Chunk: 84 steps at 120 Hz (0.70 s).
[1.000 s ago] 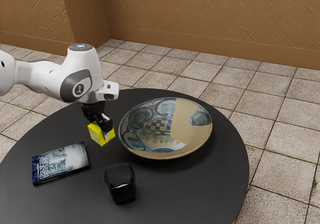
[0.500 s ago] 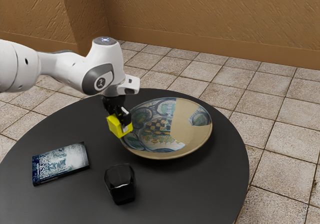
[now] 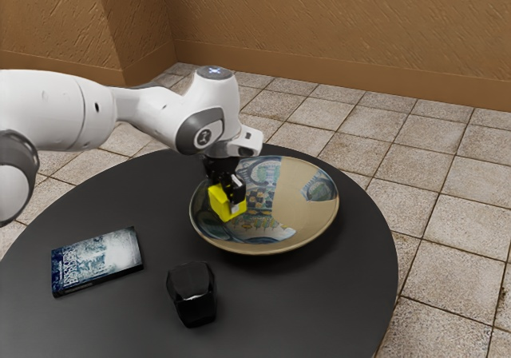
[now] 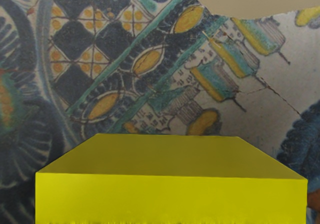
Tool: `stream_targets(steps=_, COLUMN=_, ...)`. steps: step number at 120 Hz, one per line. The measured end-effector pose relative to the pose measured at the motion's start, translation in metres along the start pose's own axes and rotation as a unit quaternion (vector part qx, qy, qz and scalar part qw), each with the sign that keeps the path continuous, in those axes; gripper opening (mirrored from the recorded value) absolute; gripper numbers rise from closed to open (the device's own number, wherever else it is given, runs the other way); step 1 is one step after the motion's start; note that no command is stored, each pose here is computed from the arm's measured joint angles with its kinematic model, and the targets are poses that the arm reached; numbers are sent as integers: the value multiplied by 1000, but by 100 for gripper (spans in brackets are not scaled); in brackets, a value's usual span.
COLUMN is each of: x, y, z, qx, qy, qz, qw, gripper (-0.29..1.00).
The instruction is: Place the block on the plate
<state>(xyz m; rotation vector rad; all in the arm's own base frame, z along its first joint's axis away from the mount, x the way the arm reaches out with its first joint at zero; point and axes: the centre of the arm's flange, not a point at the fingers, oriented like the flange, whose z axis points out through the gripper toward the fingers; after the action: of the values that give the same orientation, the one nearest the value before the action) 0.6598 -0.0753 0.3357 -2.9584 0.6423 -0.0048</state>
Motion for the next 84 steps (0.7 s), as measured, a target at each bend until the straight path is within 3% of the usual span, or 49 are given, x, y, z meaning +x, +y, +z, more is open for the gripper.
stream_targets(steps=70, x=54, y=34, z=13, qx=11, qy=19, qz=70, qw=997, gripper=39)
stream_targets(steps=84, x=54, y=35, z=15, qx=13, qy=18, qz=79, qw=997, gripper=48)
